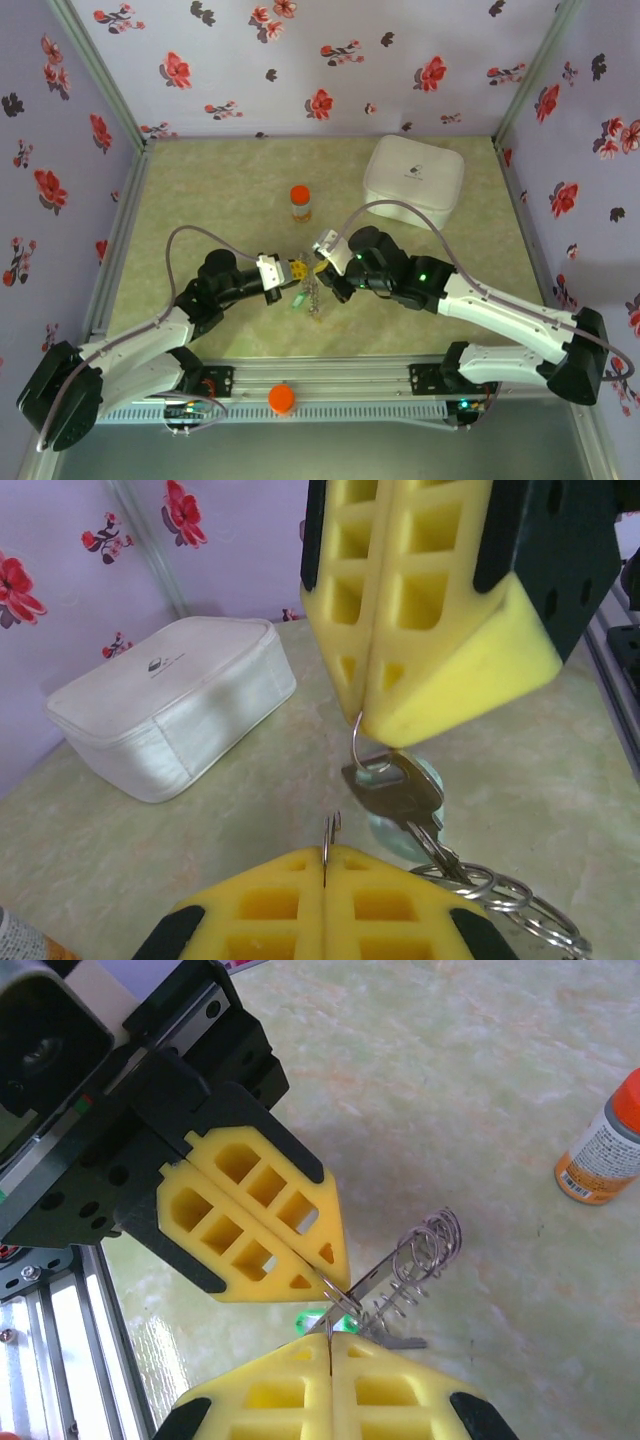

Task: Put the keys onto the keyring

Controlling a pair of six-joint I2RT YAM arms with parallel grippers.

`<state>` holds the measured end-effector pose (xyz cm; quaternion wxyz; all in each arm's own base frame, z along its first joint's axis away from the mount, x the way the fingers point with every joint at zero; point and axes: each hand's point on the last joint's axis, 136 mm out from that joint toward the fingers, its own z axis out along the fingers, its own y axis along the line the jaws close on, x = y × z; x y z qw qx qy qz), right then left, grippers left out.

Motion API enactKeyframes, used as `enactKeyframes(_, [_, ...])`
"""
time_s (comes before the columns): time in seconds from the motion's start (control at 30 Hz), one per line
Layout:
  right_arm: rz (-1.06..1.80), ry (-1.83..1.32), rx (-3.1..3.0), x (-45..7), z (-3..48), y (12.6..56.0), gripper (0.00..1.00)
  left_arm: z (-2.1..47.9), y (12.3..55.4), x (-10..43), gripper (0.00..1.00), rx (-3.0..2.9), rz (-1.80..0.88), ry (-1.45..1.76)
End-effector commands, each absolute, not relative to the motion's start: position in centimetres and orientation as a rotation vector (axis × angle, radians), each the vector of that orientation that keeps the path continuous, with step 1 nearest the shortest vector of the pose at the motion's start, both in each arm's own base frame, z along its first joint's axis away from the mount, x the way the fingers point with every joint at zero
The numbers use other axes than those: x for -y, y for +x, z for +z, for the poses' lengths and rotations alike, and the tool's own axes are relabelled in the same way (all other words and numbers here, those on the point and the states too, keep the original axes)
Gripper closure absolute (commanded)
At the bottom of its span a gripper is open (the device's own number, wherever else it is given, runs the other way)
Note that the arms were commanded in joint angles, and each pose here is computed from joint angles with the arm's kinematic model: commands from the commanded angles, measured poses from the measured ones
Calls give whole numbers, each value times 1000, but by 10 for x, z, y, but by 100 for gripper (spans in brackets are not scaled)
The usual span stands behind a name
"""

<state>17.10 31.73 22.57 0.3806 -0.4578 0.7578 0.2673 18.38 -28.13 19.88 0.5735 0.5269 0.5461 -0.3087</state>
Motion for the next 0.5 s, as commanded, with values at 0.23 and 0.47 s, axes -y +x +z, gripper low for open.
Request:
enactKeyframes(0.23, [746, -1172, -1923, -330, 235, 171, 100, 231, 180, 289, 100, -1190, -782, 1204])
enactKeyframes(0.47, [759, -1155, -1912, -332, 237, 172, 100, 230, 178, 290, 100, -1189, -793, 1212])
